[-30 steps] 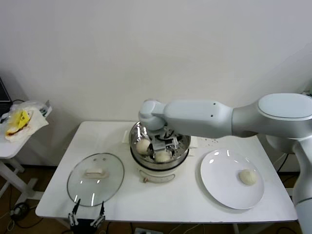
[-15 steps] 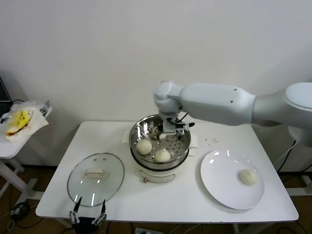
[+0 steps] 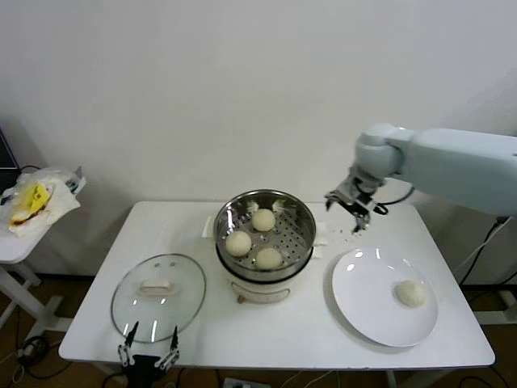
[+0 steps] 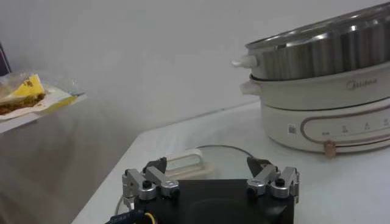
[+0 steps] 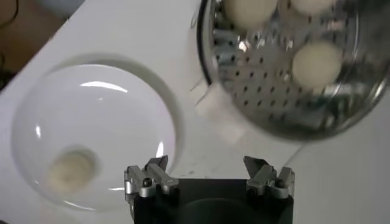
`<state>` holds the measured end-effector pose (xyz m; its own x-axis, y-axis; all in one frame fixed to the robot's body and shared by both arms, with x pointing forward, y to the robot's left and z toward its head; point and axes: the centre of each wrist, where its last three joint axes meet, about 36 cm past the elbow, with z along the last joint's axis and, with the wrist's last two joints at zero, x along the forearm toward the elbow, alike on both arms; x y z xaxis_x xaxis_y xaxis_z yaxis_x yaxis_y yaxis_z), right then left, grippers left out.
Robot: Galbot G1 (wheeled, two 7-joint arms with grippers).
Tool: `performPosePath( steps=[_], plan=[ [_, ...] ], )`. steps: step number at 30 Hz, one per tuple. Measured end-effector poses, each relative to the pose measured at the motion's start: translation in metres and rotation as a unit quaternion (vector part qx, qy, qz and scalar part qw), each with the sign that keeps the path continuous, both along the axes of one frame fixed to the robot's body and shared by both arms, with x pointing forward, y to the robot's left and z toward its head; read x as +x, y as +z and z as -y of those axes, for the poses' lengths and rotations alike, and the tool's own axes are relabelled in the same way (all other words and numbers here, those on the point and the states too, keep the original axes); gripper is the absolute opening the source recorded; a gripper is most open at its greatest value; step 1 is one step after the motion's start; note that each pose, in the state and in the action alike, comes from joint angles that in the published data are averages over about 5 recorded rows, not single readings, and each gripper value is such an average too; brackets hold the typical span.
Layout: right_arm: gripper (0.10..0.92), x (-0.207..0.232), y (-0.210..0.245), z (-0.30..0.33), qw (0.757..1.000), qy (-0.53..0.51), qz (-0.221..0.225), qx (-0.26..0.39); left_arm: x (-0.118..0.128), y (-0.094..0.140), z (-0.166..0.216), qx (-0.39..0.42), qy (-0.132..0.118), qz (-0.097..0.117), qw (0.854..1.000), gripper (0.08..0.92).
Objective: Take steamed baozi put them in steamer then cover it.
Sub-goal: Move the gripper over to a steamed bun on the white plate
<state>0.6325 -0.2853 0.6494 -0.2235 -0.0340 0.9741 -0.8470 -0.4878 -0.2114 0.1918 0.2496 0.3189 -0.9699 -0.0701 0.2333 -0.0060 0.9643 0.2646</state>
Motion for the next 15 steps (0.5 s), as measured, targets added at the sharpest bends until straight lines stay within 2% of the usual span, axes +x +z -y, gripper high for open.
performPosePath(
  steps=[7, 15],
  plan=[
    [0.823, -0.021, -0.057, 0.081, 0.991, -0.126, -0.036, 0.018, 0.004, 0.006, -0.001, 0.003, 0.002, 0.004, 1.0, 0.823],
    [0.823, -0.042, -0.121, 0.132, 0.978, -0.196, -0.065, 0.006, 0.005, 0.008, 0.0, 0.006, 0.004, 0.002, 1.0, 0.823]
  ],
)
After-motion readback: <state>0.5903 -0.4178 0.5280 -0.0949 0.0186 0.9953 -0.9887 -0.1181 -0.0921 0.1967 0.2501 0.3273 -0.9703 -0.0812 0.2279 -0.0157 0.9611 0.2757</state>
